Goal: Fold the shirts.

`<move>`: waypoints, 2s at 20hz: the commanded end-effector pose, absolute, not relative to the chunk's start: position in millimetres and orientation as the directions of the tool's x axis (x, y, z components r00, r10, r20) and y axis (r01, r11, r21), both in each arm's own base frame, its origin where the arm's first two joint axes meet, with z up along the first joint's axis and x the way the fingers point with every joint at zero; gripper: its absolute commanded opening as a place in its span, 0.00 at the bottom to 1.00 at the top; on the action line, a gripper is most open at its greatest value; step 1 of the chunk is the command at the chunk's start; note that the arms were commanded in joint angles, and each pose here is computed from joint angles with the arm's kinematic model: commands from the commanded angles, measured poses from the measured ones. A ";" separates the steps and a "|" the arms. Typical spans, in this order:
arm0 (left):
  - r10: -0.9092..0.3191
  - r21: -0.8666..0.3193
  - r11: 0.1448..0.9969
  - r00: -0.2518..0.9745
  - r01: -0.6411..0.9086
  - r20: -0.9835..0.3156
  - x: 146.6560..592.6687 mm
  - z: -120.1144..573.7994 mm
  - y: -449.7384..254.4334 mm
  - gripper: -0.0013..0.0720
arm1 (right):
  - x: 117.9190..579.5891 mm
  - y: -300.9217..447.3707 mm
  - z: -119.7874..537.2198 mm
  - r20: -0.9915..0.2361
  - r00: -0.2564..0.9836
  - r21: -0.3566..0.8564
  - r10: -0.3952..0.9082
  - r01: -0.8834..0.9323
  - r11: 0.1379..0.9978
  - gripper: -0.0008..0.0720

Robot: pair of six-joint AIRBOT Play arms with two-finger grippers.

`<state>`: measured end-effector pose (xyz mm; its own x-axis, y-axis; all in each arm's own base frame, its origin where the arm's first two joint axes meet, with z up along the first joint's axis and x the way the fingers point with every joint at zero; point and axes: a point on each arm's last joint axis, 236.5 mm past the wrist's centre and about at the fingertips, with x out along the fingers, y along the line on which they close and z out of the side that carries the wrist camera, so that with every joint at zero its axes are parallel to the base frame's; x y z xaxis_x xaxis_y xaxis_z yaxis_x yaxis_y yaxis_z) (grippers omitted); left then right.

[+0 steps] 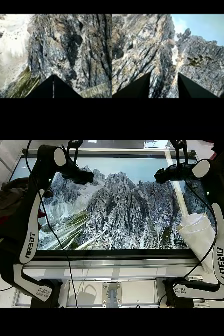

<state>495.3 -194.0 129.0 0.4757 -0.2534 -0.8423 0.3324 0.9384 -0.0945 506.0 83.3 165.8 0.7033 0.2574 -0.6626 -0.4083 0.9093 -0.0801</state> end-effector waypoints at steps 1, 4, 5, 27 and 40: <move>-0.240 -0.078 0.940 0.484 0.332 -0.842 497.4 129.1 -190.9 0.05 | 506.3 83.2 166.0 -0.662 0.704 -0.083 0.256 -0.408 0.909 0.54; -0.031 0.167 0.934 0.535 0.317 -0.844 509.6 128.5 -141.1 0.57 | 506.3 83.2 166.0 -0.662 0.704 -0.082 0.256 -0.408 0.909 0.54; 0.130 0.321 0.913 0.566 0.251 -0.814 517.3 135.4 -102.5 0.88 | 506.3 83.2 166.0 -0.662 0.704 -0.082 0.256 -0.408 0.909 0.55; 0.218 0.265 0.655 -0.159 -0.708 -0.963 357.8 -16.9 318.7 0.99 | 506.8 121.4 187.3 -0.572 0.706 0.115 0.417 -0.435 0.893 0.55; -0.246 -0.256 0.782 0.097 -0.568 -0.964 427.6 -34.8 212.4 0.03 | 502.6 143.7 201.7 -0.512 0.689 0.248 0.513 -0.454 0.856 0.54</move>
